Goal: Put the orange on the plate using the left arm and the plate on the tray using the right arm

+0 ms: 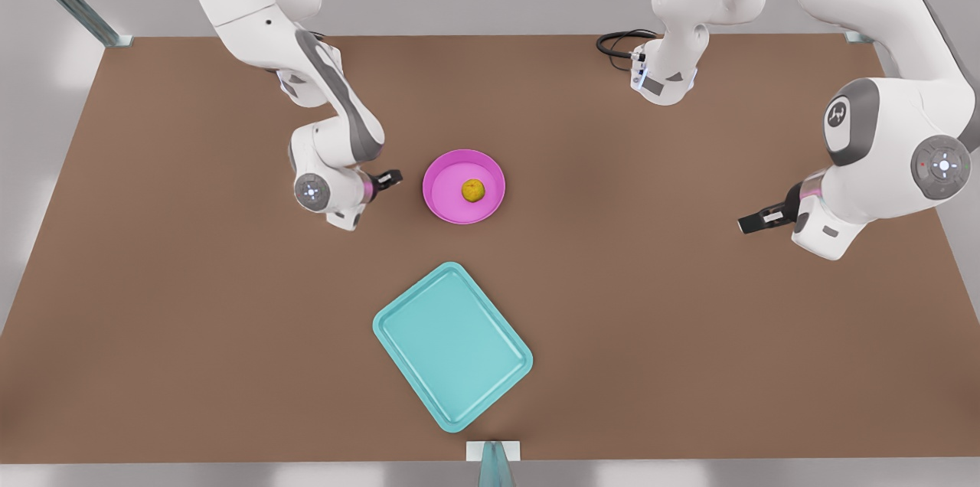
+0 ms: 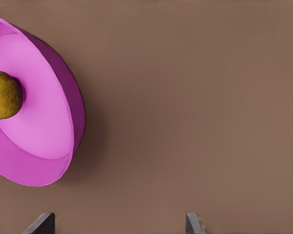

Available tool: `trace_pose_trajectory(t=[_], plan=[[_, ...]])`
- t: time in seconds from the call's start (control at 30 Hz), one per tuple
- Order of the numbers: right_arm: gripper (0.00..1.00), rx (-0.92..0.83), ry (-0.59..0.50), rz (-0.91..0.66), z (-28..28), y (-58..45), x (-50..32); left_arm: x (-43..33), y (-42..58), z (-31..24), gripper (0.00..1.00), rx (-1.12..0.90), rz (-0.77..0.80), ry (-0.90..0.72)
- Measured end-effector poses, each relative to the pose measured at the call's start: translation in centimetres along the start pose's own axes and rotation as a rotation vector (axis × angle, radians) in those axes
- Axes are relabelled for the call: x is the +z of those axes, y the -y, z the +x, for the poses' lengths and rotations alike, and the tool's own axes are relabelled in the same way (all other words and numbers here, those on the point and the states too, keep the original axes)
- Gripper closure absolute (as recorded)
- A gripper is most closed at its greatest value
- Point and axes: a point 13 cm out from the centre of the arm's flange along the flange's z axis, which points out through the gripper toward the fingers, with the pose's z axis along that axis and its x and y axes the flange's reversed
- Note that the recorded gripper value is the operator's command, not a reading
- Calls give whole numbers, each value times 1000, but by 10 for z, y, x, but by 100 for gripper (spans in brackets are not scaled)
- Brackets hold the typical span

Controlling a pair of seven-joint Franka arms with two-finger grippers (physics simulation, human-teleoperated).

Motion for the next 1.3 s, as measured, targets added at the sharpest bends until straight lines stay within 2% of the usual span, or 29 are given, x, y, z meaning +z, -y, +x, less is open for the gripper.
trace_pose_trajectory(t=[0.33, 0.83, 0.9, 0.93, 1.0, 1.1, 1.13, 1.3], plan=[[0, 17, 184, -78, -51, -53, 62, 2, -7, -3, 0, 72, -6, 1], [0, -23, 210, -49, -56, -76, 112, -1, -7, 1, 0, 136, -6, -5], [7, -21, 215, -50, -58, -74, 112, -2, -6, 2, 0, 142, -4, -5], [7, -22, 217, -50, -58, -74, 111, -2, -6, 2, 0, 144, -3, -5], [25, -23, 224, -51, -60, -75, 108, -1, -6, 2, 0, 149, -3, -8], [47, -28, 229, -54, -61, -75, 105, 4, -5, 2, 0, 157, -3, -17], [61, -30, 229, -54, -61, -75, 105, 5, -5, 2, 0, 162, -3, -17], [73, -46, 230, -53, -62, -76, 102, 3, -5, 0, 0, 180, -4, -8]])
